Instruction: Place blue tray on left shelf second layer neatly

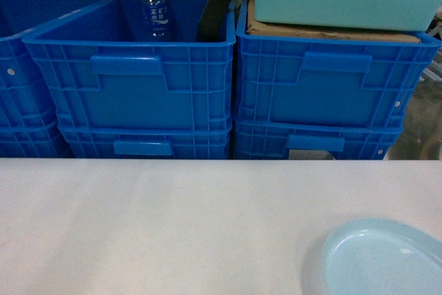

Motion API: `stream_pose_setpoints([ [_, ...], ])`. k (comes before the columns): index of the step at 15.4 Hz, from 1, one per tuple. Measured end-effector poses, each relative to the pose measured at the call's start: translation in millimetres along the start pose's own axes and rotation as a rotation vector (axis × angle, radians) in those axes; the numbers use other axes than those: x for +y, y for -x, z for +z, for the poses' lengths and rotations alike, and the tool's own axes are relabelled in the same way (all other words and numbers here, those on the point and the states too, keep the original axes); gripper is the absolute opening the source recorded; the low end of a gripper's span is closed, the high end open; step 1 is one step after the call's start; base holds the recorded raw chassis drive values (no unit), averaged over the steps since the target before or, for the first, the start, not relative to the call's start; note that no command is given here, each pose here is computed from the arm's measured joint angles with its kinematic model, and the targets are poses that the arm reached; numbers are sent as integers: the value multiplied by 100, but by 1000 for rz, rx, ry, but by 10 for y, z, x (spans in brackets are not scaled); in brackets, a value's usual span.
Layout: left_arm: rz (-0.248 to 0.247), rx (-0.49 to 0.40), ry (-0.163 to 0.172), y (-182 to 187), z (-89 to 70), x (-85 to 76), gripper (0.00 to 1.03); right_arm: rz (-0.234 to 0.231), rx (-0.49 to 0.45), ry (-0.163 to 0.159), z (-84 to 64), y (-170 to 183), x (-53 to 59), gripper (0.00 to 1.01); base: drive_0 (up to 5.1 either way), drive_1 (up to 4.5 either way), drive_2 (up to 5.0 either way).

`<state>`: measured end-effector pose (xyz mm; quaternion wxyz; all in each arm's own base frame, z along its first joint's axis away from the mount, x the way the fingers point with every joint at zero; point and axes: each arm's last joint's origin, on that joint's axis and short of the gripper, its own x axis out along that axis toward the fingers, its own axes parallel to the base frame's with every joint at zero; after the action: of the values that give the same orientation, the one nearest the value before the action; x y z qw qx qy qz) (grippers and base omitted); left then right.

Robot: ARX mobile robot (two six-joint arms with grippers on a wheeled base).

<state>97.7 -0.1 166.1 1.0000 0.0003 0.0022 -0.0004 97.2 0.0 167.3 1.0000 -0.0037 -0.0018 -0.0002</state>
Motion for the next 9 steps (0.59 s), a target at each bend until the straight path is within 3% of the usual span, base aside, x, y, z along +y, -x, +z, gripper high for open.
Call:
stream_pose_setpoints([
  [9, 0, 0, 0, 0, 0, 0, 98, 0, 0, 0, 0, 0, 0, 98, 0, 0, 0],
])
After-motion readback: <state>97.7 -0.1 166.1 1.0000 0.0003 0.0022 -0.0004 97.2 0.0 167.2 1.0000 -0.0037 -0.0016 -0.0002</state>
